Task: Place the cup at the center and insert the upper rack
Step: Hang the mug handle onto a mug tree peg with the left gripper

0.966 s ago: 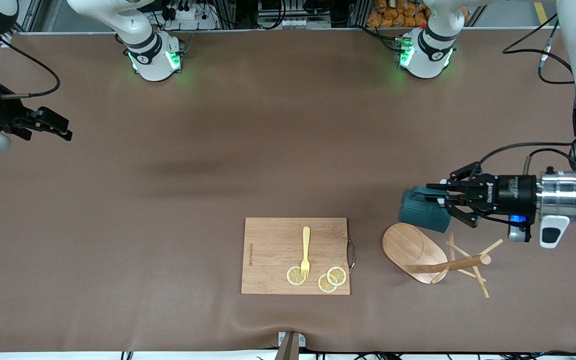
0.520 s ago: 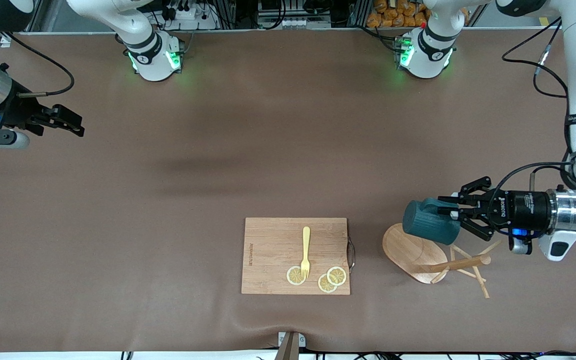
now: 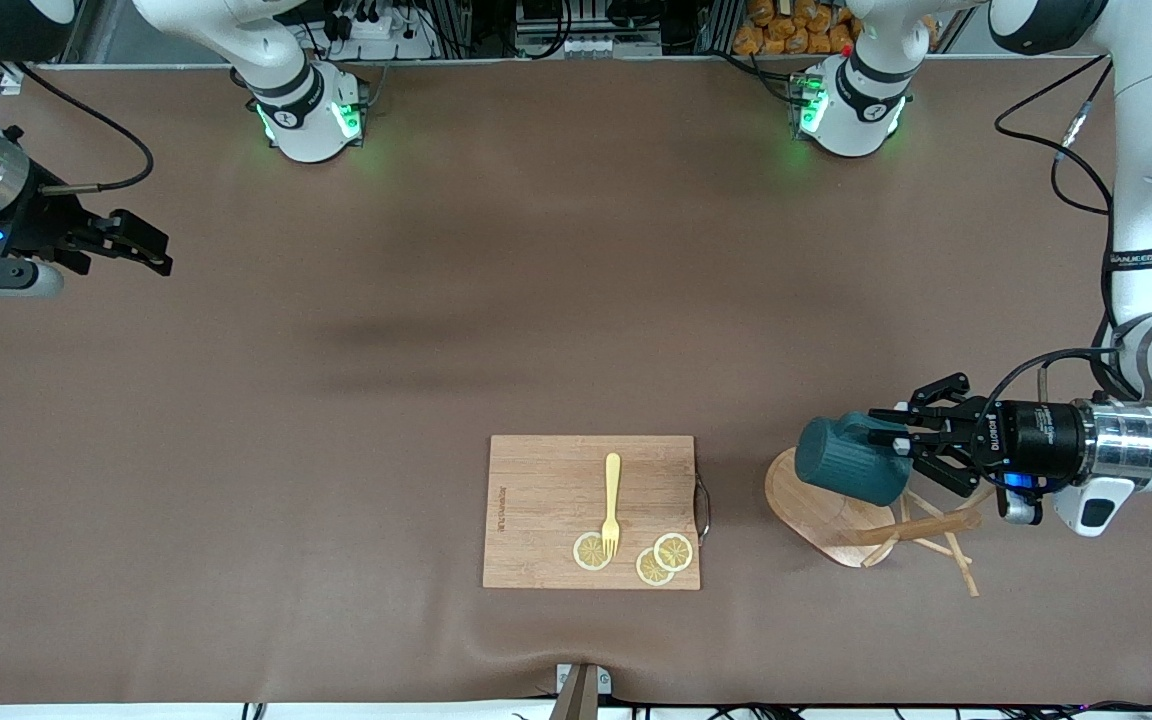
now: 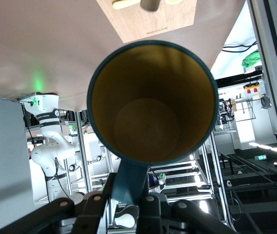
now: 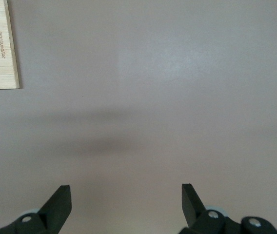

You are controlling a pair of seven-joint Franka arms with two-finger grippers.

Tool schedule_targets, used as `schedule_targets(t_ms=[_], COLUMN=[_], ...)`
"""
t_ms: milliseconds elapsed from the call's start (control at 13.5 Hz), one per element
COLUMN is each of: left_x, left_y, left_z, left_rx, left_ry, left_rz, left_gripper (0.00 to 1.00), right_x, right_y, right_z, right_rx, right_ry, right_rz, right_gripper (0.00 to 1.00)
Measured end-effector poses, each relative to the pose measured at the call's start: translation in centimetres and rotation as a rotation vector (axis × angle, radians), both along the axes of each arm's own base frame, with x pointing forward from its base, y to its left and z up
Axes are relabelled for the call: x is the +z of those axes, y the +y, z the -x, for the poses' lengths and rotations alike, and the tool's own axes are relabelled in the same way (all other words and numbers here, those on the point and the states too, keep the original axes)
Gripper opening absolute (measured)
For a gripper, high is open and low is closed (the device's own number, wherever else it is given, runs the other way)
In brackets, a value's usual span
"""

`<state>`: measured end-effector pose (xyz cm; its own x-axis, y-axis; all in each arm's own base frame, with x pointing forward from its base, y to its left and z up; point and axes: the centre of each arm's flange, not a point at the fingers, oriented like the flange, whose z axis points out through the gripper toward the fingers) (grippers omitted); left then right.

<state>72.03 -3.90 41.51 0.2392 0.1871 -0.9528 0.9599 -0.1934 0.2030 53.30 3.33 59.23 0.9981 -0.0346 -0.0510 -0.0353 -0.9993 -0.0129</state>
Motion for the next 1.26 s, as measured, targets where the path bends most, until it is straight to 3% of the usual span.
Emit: schedule_targets(t_ms=[669,1263], left_x=[-3.9,-6.1], left_y=[3.7,6.1], left_z=[-0.6,-0.7], left_rx=[0.037,0.061], left_ry=[-0.065,-0.121], left_rz=[0.055,0.092], left_gripper=[0.21,0.21], right_x=[0.4,0.7], right_y=[0.4,1.3], right_z=[0.2,-0.2], right_rx=[0.008,0.025], right_ry=[-0.009,-0.049], right_rz=[-0.002,-0.005], right_gripper=[1.00,1.00])
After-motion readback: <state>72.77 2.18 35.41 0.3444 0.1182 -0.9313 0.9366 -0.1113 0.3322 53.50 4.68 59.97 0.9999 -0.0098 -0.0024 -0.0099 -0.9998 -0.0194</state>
